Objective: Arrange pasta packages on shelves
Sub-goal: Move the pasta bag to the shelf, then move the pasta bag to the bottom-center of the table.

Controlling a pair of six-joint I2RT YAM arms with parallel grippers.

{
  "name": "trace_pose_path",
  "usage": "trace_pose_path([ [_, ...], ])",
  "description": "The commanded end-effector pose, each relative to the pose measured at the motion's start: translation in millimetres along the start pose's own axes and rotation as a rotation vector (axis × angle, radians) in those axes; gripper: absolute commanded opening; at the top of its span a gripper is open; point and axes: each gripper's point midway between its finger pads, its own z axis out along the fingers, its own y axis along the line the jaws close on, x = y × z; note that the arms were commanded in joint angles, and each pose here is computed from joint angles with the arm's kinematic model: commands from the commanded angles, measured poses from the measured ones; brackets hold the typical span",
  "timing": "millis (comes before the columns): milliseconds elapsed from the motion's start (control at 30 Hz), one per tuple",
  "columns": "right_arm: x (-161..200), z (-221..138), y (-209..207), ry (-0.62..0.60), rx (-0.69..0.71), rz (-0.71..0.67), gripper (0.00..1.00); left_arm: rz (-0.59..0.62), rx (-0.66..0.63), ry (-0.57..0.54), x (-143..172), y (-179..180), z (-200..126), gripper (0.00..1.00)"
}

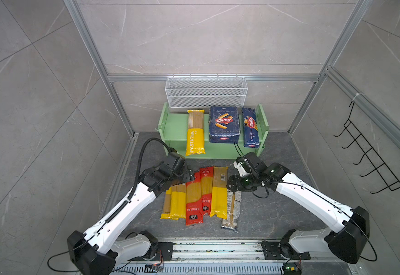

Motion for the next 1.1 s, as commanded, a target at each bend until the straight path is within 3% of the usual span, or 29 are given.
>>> trace_pose_path([
  [0,9.4,7.3,-24.5,-0.016,0.082,0.077,0.71,-0.013,-0.030,0.013,10.7,15.5,-8.8,0.85],
  [67,18.5,18.8,-32.8,0.001,0.100,0.102,0.73,-0.011,-0.050,0.023,16.3,22.4,-8.5,0.87],
  [100,23.3,24.2,-38.0,0.009,0.112,0.119,0.77,-0.016,-0.057,0.028,18.6,24.9,-8.0,0.88],
  [133,27.0,28.8,-40.7,0.013,0.116,0.132,0.90,-0.016,-0.059,0.035,21.5,26.5,-7.0,0.89],
  [200,33.3,35.4,-46.6,0.013,0.125,0.152,0.92,-0.019,-0.054,0.043,25.9,28.2,-6.2,0.91],
  [367,49.5,46.5,-61.3,0.020,0.180,0.186,0.94,-0.018,-0.047,0.066,37.7,33.8,-4.1,0.98],
  [1067,115.5,98.2,-52.6,0.112,0.346,0.125,0.95,-0.062,-0.054,0.068,67.7,63.6,-14.4,1.00],
])
